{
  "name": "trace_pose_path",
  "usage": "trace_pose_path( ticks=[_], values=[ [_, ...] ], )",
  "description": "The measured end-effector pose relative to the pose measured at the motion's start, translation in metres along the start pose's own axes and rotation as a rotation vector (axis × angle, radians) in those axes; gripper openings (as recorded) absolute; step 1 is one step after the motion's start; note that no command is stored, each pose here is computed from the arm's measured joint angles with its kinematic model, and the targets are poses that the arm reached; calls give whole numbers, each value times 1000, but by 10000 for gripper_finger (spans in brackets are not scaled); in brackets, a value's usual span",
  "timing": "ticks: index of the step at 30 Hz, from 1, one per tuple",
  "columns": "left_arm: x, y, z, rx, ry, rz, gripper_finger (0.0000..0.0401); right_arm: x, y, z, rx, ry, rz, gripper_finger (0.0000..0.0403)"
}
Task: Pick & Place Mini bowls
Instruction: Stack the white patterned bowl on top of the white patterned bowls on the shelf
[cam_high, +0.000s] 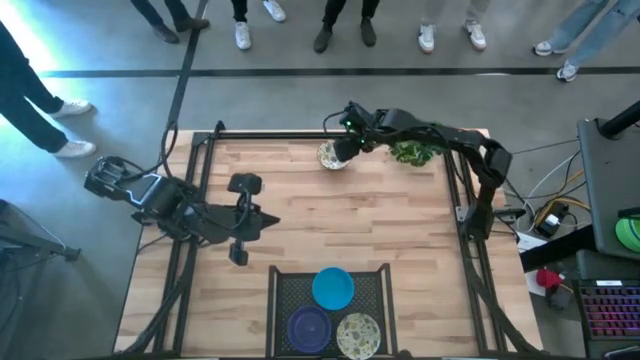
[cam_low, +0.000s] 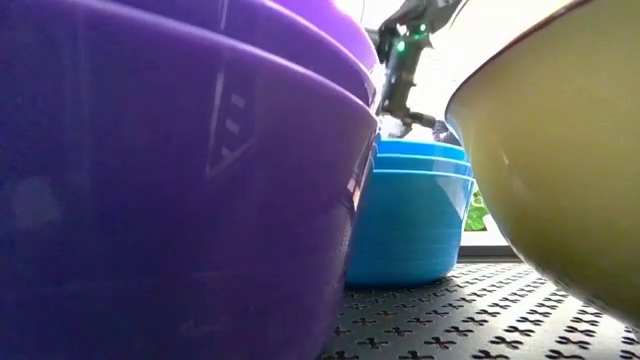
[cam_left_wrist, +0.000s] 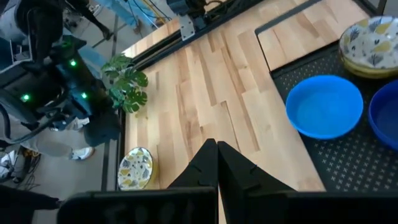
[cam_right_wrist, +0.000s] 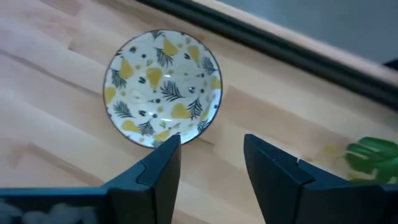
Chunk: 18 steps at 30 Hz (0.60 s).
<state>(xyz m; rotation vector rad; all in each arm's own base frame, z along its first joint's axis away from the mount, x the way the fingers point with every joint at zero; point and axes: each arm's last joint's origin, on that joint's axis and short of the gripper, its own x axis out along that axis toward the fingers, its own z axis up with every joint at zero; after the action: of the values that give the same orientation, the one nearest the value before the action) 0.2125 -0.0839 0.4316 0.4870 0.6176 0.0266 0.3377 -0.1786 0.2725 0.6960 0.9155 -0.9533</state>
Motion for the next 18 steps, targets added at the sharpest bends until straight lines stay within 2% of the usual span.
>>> trace_pose_path(
  ticks=[5,9,14,18],
  values=[
    [0,-1,-4,1,36,-6,0,20,-8,9,86,54,46,173],
    [0,-1,-5,4,42,-7,0,30,-7,11,102,53,62,171],
    [0,-1,-5,6,43,-7,0,48,-6,9,143,85,35,173],
    [2,-2,-6,10,49,-8,0,56,-7,9,155,59,-37,173]
  ],
)
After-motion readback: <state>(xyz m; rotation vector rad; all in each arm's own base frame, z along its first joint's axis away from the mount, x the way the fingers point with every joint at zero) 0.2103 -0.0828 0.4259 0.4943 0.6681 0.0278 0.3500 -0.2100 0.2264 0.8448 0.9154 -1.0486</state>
